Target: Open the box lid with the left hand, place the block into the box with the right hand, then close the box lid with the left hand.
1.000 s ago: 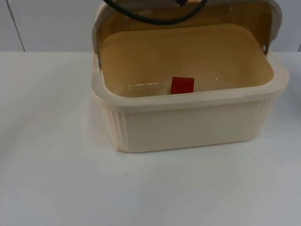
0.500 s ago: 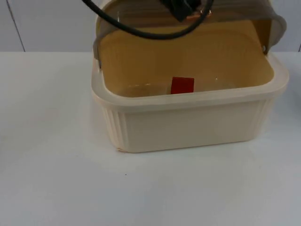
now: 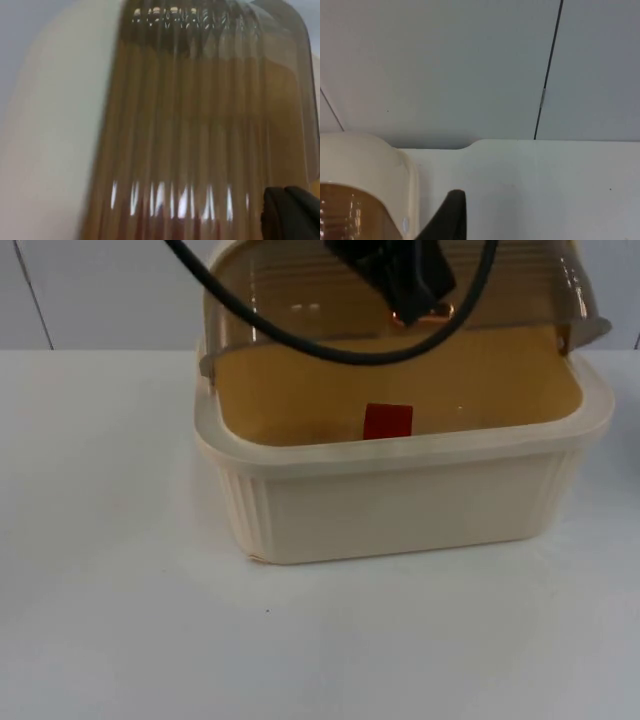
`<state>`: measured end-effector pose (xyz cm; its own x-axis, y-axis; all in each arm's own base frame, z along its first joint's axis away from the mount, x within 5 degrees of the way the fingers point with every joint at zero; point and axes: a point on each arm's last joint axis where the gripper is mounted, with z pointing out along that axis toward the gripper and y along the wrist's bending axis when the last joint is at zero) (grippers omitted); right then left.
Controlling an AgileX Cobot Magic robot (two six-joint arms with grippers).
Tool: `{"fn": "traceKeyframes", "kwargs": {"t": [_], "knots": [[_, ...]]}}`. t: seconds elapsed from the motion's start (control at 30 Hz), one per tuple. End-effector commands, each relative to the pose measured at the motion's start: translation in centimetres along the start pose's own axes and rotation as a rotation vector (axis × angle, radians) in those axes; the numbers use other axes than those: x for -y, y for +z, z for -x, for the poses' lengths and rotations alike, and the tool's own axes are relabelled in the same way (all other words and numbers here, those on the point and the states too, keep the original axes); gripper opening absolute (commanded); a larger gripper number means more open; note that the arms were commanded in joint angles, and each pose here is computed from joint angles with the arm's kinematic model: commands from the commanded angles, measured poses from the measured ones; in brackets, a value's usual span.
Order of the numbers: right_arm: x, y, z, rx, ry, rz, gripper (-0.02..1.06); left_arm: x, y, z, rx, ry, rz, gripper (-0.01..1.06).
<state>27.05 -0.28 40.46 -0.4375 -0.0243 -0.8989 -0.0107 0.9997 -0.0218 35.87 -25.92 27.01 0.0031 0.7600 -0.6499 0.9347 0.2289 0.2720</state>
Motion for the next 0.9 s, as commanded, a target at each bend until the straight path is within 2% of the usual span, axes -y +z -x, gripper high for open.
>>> {"fn": "traceKeyframes", "kwargs": {"t": [0.0, 0.13, 0.27, 0.4, 0.53, 0.7, 0.87], "knots": [[0.1, -0.4, 0.2, 0.01, -0.001, -0.003, 1.05, 0.5, -0.2, -0.6, -0.006, -0.013, 0.019, 0.0], [0.1, -0.4, 0.2, 0.014, 0.0, -0.003, 1.05, 1.4, -0.2, -1.5, -0.027, -0.024, 0.01, 0.0], [0.1, -0.4, 0.3, 0.018, 0.0, -0.003, 1.05, 3.1, -0.2, -1.6, -0.003, -0.017, 0.073, 0.0], [0.1, -0.4, 0.3, 0.016, 0.0, -0.003, 1.05, 4.2, 0.4, -1.6, 0.005, -0.028, 0.071, 0.0], [0.1, -0.4, 0.2, 0.012, 0.004, 0.0, 1.05, 4.7, 1.0, -2.2, 0.008, -0.044, 0.101, 0.0], [0.1, -0.7, 0.3, 0.022, 0.007, 0.001, 1.05, 5.3, 1.0, -2.5, 0.006, -0.079, 0.072, 0.0], [0.1, -0.7, 0.3, 0.022, 0.007, 0.001, 1.05, 6.3, -1.7, -0.8, 0.058, -0.098, 0.008, 0.0]]}}
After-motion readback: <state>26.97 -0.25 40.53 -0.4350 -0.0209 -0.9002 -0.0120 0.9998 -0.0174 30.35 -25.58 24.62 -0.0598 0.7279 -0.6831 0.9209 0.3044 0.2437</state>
